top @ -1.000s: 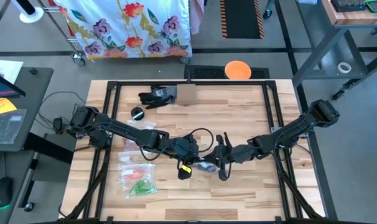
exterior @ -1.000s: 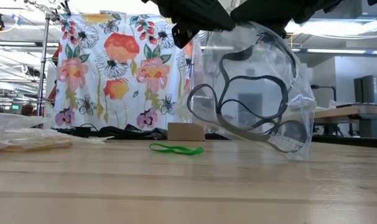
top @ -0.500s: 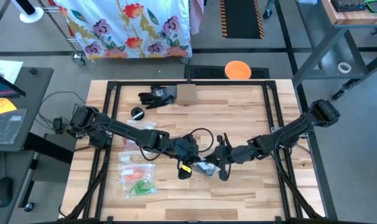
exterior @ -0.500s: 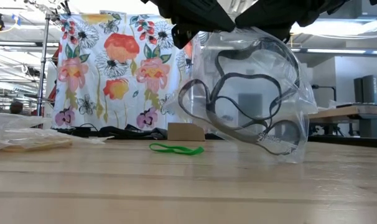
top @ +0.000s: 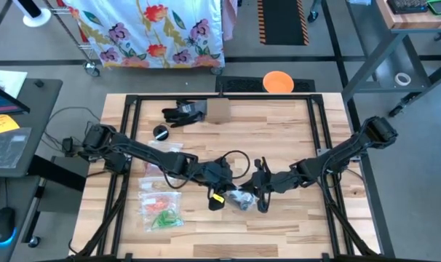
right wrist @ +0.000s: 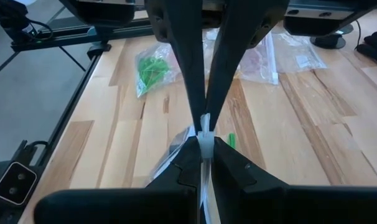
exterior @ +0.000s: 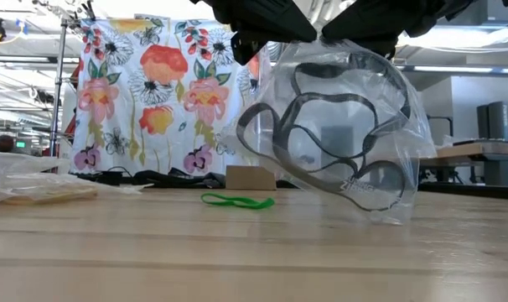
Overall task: Sort rubber bands
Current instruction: Close the transparent zip bag
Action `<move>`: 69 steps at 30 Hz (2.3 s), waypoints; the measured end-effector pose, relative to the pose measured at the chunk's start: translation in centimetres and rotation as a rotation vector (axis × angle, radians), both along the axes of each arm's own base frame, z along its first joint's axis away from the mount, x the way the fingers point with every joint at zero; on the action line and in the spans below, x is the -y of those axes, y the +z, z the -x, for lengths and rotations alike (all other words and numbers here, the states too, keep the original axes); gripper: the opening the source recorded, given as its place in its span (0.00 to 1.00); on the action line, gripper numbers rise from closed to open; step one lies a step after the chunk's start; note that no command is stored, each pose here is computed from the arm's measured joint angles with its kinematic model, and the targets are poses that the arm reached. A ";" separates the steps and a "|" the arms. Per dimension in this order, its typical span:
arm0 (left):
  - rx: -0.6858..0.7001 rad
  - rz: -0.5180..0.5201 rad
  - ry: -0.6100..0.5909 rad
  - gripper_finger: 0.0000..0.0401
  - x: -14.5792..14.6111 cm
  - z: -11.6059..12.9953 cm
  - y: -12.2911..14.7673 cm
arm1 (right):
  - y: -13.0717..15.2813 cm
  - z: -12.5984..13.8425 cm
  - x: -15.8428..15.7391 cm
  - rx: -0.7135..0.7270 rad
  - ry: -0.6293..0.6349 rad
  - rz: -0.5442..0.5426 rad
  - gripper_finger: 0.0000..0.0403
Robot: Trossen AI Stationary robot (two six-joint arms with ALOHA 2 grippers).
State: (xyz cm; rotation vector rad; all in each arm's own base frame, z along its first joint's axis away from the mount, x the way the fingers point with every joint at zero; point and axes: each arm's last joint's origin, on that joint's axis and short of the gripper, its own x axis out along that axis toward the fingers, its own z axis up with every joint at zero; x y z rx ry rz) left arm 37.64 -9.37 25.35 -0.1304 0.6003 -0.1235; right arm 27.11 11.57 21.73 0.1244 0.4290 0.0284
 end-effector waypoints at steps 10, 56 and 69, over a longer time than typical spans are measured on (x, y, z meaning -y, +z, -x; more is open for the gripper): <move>0.038 -0.080 -0.006 0.21 0.5 -0.1 0.0 | -0.1 0.0 0.0 -0.003 0.006 0.001 0.04; 0.044 -0.099 0.030 0.00 0.7 -0.1 0.0 | 0.1 -0.1 0.1 0.017 0.001 0.002 0.04; 0.057 -0.115 0.009 0.00 1.6 0.1 0.1 | -0.2 0.1 0.0 -0.025 -0.007 -0.007 0.04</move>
